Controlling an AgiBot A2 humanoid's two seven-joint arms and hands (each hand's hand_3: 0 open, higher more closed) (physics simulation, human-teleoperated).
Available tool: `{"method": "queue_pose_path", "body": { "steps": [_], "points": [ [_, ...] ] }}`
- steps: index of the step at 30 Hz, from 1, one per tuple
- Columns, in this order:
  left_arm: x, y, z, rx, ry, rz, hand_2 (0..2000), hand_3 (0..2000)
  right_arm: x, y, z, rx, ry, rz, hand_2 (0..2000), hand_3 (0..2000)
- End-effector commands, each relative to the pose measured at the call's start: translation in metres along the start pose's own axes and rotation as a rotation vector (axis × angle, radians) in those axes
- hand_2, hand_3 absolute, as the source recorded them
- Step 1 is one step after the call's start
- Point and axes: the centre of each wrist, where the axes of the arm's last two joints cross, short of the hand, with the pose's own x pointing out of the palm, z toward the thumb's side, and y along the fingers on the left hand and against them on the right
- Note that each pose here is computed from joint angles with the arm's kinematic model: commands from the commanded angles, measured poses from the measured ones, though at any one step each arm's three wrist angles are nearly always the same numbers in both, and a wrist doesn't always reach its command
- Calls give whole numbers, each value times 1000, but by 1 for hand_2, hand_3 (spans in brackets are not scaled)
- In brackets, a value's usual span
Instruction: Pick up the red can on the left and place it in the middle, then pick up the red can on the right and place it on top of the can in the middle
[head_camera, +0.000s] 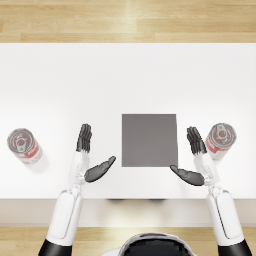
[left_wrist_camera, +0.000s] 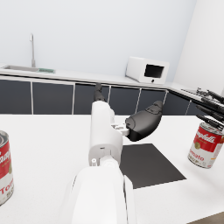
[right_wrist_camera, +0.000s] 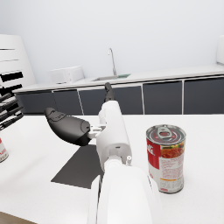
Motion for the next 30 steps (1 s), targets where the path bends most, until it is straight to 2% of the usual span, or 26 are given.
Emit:
{"method": "queue_pose_path", "body": {
  "steps": [1,16,17,18,22,26,30],
  "points": [
    [0,0,0,0,0,0,0,0,0,0,0,0,0,0,0,0],
    [0,0,0,0,0,0,0,0,0,0,0,0,0,0,0,0],
    [4,0,-7,-28,-2,-17,0,0,0,0,0,0,0,0,0,0],
    [1,2,-5,12,-4,-30,0,0,4,-1,-7,27,-8,17,0,0],
    [-14,7,17,159,-4,-12,0,0,-3,-1,15,-140,-5,-93,0,0],
    [-36,2,35,249,186,87,0,0,-17,8,30,-208,188,-201,0,0],
    [-66,-9,54,304,381,247,0,0,-31,16,45,-253,372,-298,0,0]
  ]
}}
